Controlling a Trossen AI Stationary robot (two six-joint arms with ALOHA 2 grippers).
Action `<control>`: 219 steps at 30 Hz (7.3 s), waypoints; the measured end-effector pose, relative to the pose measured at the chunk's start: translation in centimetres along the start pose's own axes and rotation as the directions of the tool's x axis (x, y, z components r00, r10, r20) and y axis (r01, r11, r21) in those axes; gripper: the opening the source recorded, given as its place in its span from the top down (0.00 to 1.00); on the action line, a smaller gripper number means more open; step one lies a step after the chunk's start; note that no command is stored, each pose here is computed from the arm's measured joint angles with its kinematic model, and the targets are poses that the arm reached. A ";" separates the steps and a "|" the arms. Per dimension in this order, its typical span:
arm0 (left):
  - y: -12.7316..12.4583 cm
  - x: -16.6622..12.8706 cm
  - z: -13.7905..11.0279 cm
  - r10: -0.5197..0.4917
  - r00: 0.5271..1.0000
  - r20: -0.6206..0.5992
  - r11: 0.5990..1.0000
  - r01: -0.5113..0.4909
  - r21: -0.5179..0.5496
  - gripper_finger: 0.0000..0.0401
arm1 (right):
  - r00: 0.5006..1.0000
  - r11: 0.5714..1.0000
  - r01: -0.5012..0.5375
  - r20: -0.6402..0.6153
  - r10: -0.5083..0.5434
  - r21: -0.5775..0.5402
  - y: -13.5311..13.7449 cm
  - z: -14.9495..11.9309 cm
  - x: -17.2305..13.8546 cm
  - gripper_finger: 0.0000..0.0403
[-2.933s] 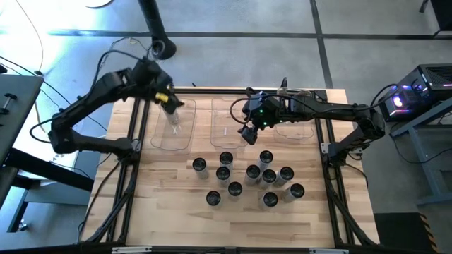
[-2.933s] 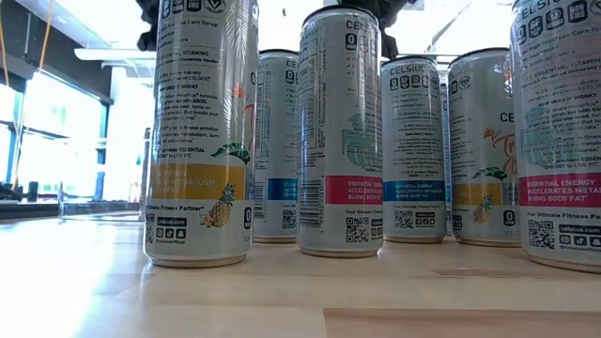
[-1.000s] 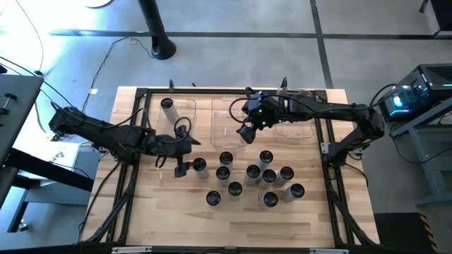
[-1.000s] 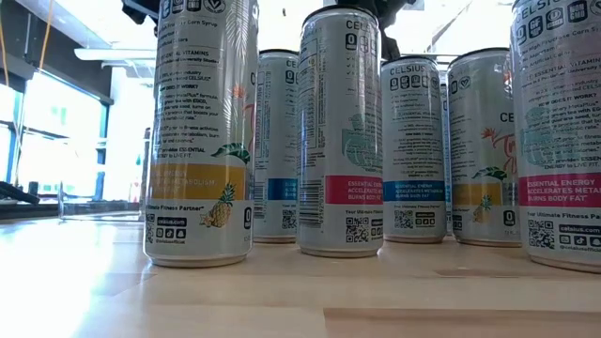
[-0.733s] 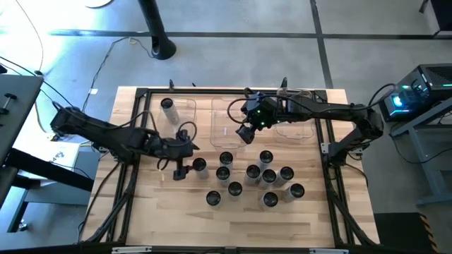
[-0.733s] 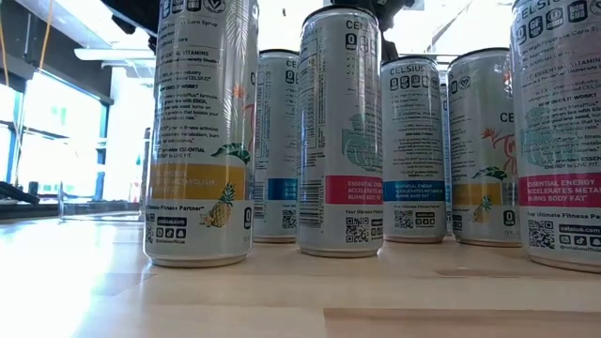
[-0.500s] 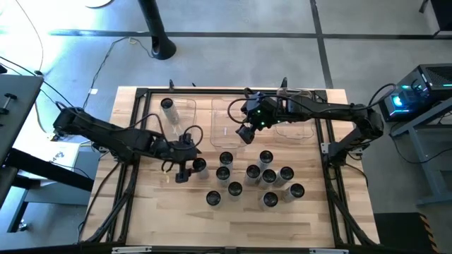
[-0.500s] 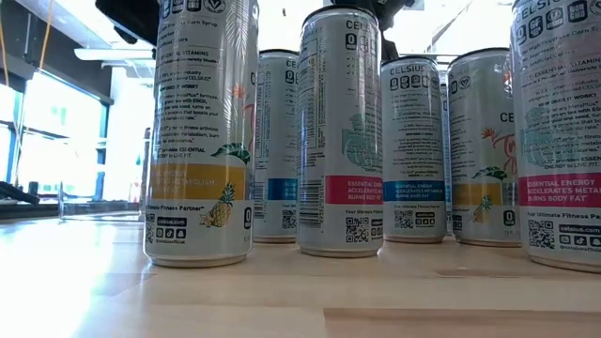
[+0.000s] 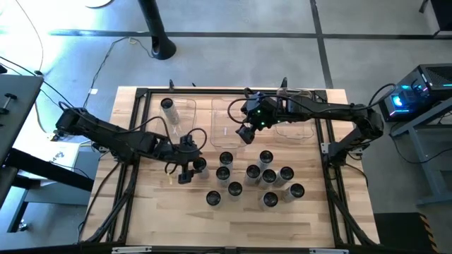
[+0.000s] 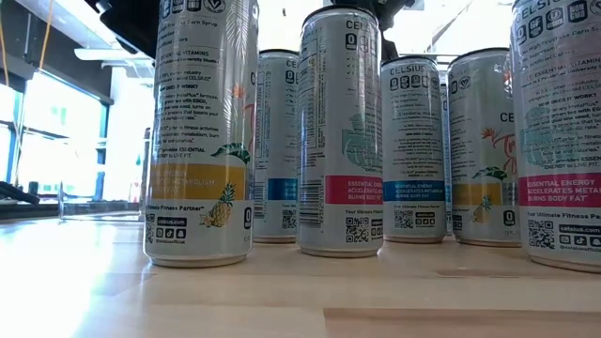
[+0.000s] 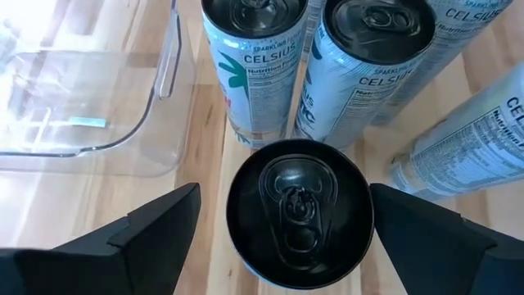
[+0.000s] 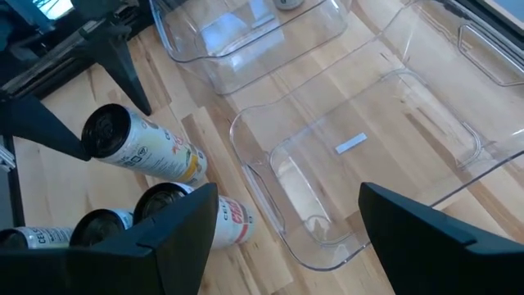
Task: Sort soda cans
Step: Put the white-yellow soda can into the top left transparent bin
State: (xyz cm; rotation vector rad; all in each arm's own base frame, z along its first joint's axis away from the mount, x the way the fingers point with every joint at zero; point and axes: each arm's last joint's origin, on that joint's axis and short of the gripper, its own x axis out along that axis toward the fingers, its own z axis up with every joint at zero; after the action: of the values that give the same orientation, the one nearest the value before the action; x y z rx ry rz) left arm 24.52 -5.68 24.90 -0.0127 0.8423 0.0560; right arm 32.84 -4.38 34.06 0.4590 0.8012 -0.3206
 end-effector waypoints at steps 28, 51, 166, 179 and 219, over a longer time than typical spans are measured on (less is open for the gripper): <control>-0.6 2.7 -0.9 -0.043 0.999 0.004 0.996 0.043 -0.080 0.41 | 1.000 0.999 0.003 -0.008 -0.004 -0.045 0.0 -0.1 0.0 0.28; 8.5 -14.6 2.5 0.563 0.821 0.100 0.800 -0.510 -0.314 0.41 | 1.000 0.997 0.004 -0.008 -0.004 -0.080 0.0 -0.1 0.0 0.28; 8.4 -8.6 -0.9 0.150 0.943 0.298 0.862 0.023 -0.507 0.19 | 0.996 0.996 -0.071 0.058 0.074 -0.058 0.1 0.8 -0.5 0.28; -0.6 -6.0 -1.4 -0.159 0.971 0.178 0.968 0.188 -0.164 0.19 | 0.994 0.993 -0.099 0.060 0.096 0.056 -1.1 1.3 -0.9 0.28; -12.4 0.1 2.6 0.037 0.999 0.014 0.996 -0.036 -0.087 0.19 | 0.994 0.977 -0.101 -0.053 0.093 -0.185 1.6 -2.5 -6.1 0.28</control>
State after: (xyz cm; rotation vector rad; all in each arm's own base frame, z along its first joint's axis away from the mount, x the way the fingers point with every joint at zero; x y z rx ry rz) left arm 27.24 -18.01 26.45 -0.0783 0.8240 0.1266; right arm 27.97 -1.12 37.52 0.3277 0.8404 -0.1425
